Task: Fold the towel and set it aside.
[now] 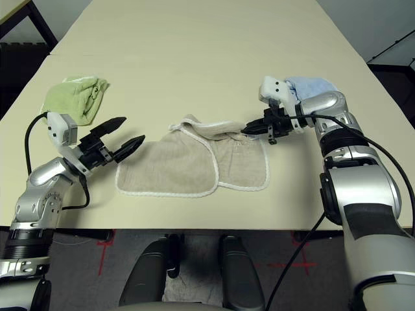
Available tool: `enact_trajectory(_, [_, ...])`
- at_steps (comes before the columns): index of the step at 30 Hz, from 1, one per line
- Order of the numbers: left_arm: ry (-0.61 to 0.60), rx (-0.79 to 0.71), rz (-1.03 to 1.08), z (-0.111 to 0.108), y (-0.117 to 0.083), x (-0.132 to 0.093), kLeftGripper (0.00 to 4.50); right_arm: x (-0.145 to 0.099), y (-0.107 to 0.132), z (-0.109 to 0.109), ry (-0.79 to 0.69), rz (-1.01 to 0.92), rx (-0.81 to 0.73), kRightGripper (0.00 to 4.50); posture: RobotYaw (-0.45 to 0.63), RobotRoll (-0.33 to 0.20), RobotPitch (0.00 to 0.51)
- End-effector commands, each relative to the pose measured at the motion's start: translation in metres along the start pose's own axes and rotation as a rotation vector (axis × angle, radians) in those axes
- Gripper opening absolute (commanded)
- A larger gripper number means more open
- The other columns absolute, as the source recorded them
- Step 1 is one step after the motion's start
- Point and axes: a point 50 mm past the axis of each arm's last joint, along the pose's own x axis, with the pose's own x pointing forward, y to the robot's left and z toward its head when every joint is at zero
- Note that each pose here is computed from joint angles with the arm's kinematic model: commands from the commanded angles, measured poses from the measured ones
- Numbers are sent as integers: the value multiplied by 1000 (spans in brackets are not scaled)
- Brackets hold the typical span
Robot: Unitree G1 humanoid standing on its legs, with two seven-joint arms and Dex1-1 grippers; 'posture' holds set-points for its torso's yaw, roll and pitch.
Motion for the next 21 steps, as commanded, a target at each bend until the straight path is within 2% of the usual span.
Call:
enact_trajectory(1, [21,1,-10,-5,-2,1,4500,3,8,0,-34,70,-43,52,37,0,178])
enact_trajectory(4, [19,0,-9,-6,-2,2,4500,10,14,-3,-25,116,-71,52,38,0,176])
enact_trajectory(7, [17,0,-9,-7,-2,3,4500,12,17,0,-46,140,-47,784,37,0,174])
enact_trajectory(9, [16,-1,-9,-7,-2,4,4500,10,17,2,-65,153,-7,1460,32,0,170])
enact_trajectory(13, [15,-5,-10,-9,-2,6,4500,-3,17,7,-98,170,186,3012,25,0,166])
enact_trajectory(17, [12,-5,-13,-9,-2,8,4500,-8,9,13,-147,140,248,4484,25,0,163])
enact_trajectory(21, [11,-3,-16,-9,-1,9,4500,-11,-4,20,-205,67,287,4484,31,0,162])
